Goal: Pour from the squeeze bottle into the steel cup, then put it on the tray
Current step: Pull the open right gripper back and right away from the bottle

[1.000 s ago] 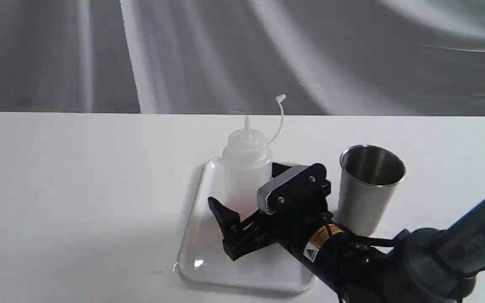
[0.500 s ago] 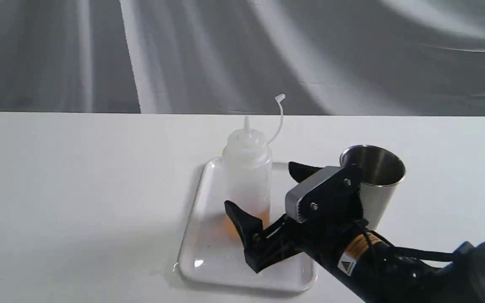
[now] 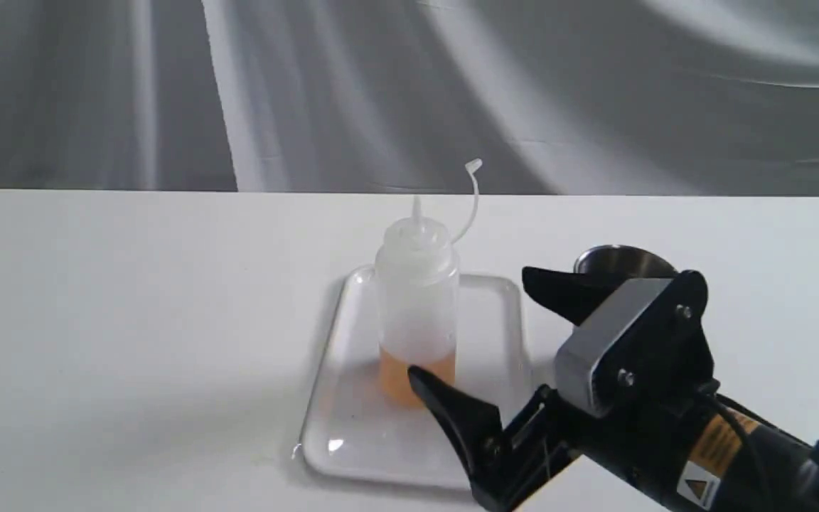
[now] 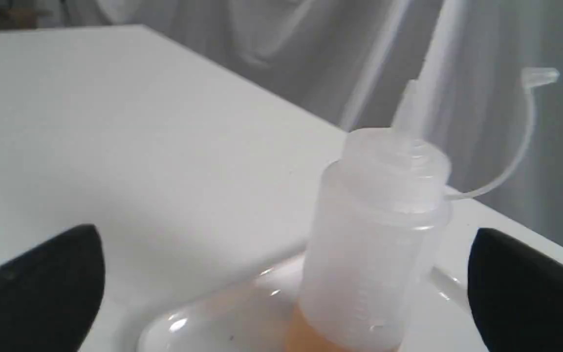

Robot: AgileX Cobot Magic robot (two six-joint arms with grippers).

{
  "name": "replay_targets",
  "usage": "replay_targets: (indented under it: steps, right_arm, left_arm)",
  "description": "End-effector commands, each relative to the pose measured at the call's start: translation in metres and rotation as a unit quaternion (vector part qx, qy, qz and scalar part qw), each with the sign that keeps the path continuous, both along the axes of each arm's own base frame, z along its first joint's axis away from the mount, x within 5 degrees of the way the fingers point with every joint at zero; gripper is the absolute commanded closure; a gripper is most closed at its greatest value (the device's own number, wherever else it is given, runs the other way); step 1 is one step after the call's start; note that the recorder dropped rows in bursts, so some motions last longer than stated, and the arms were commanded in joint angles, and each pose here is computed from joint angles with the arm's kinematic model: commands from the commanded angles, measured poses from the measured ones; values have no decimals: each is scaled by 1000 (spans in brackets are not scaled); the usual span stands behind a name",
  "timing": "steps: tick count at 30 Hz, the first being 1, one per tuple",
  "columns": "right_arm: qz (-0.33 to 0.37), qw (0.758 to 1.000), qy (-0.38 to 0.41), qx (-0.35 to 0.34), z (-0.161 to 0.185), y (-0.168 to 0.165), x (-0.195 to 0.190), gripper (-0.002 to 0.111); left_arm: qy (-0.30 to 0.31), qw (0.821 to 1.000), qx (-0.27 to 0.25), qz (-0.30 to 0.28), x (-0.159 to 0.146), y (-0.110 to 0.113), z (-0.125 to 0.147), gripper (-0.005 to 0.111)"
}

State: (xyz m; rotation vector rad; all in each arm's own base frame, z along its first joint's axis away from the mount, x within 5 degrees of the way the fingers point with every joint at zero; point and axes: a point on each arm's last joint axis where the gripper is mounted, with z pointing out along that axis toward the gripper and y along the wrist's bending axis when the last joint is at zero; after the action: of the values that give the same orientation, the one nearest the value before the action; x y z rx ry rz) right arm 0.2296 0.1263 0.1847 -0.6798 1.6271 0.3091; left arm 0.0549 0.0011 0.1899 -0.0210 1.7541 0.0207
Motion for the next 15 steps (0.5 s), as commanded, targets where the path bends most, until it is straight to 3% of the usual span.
replay_targets:
  steps: [1, 15]
  right_arm:
    - [40, 997, 14, -59, 9, -1, -15, 3]
    - [40, 998, -50, -26, 88, -19, -77, 3]
  left_arm:
    - [-3, 1000, 0, -2, 0, 0, -1, 98]
    - [-3, 1000, -2, -2, 0, 0, -1, 98]
